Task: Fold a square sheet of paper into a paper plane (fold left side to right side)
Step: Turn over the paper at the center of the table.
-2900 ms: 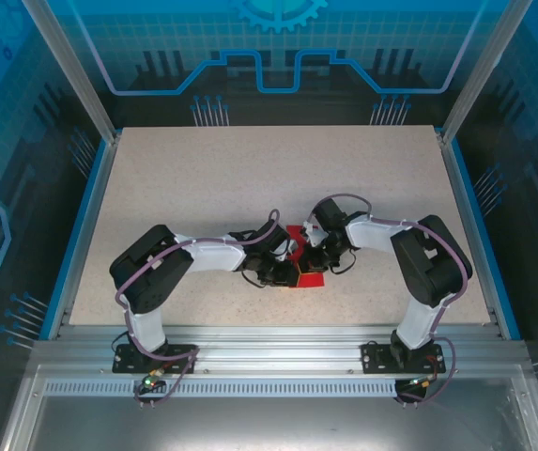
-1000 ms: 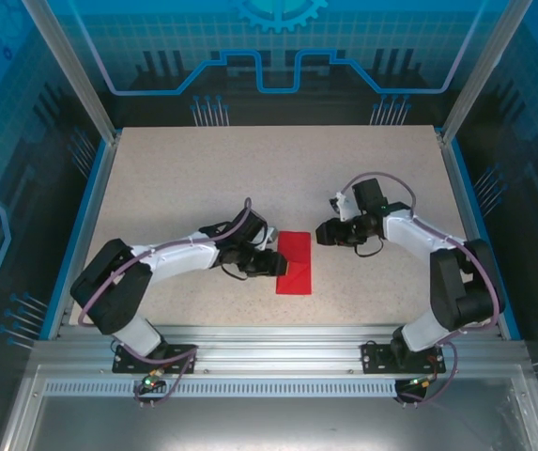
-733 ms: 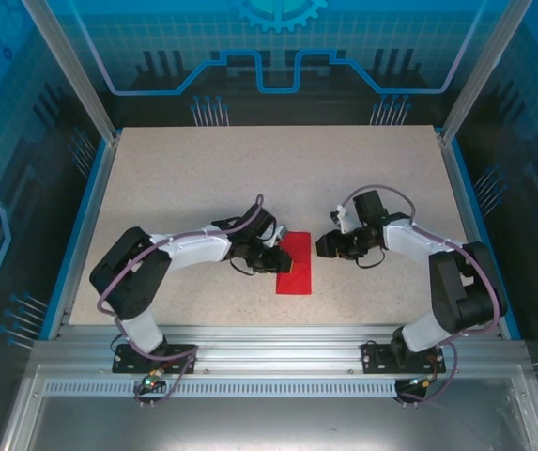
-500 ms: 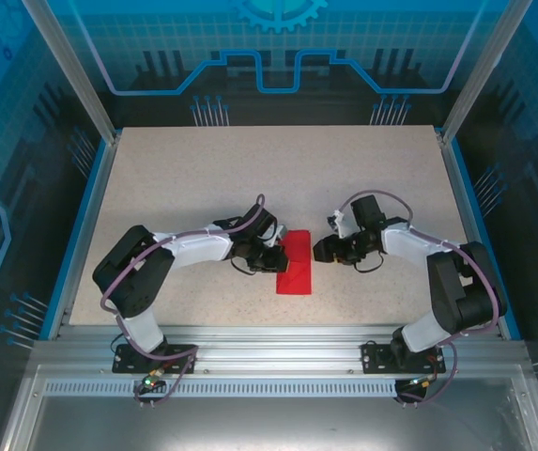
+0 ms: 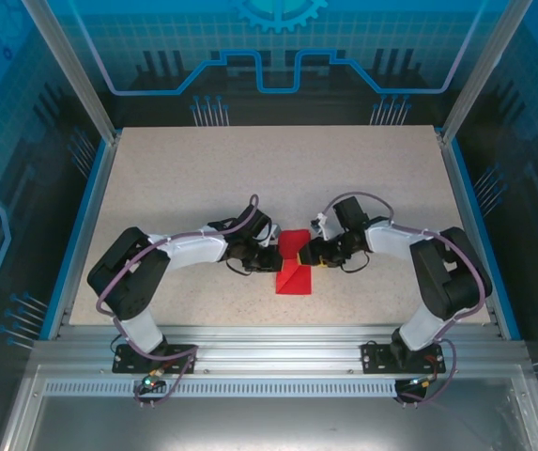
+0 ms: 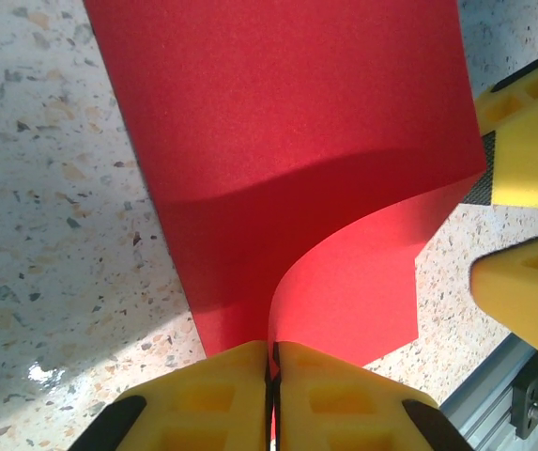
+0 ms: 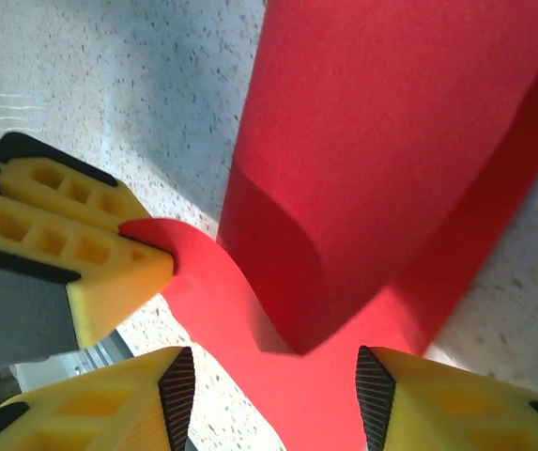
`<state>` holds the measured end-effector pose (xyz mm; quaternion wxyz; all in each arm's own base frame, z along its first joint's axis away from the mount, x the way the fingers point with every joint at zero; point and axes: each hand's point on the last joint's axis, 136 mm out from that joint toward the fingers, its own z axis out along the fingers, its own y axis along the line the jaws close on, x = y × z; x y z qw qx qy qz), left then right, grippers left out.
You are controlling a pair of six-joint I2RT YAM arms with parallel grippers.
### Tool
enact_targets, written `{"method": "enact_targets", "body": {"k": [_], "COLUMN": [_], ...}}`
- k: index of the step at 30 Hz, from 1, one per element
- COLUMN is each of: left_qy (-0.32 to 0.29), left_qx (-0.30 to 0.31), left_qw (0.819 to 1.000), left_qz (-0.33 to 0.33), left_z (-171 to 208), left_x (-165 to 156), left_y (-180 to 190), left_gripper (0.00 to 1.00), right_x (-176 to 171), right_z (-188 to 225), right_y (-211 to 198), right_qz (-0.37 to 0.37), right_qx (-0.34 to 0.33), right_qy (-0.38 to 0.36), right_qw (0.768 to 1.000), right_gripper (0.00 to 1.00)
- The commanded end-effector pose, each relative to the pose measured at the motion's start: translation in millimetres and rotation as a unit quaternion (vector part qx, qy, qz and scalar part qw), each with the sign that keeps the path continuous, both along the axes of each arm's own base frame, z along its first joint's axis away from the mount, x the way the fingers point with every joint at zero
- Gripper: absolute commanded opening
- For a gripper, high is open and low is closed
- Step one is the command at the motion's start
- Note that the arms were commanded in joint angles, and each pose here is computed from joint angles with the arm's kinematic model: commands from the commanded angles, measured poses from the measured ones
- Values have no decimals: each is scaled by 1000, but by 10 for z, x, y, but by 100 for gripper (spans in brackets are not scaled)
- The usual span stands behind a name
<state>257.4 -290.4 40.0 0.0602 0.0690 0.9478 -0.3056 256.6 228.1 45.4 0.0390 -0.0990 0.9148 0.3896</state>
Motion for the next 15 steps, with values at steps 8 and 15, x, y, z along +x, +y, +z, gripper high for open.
{"method": "enact_targets", "body": {"k": [8, 15], "left_qy": [-56, -158], "left_qx": [-15, -84], "left_qw": [997, 982], "left_qz": [50, 66], "left_z": [185, 716], "left_x": [152, 255], "left_y": [99, 103], "left_gripper": [25, 56], "right_x": [81, 132], "right_z": [97, 331], "right_y": [258, 212], "right_qz": [15, 16], "right_qx": [33, 46], "right_qy": [-1, -44], "right_qw": [999, 998], "right_gripper": [15, 0]}}
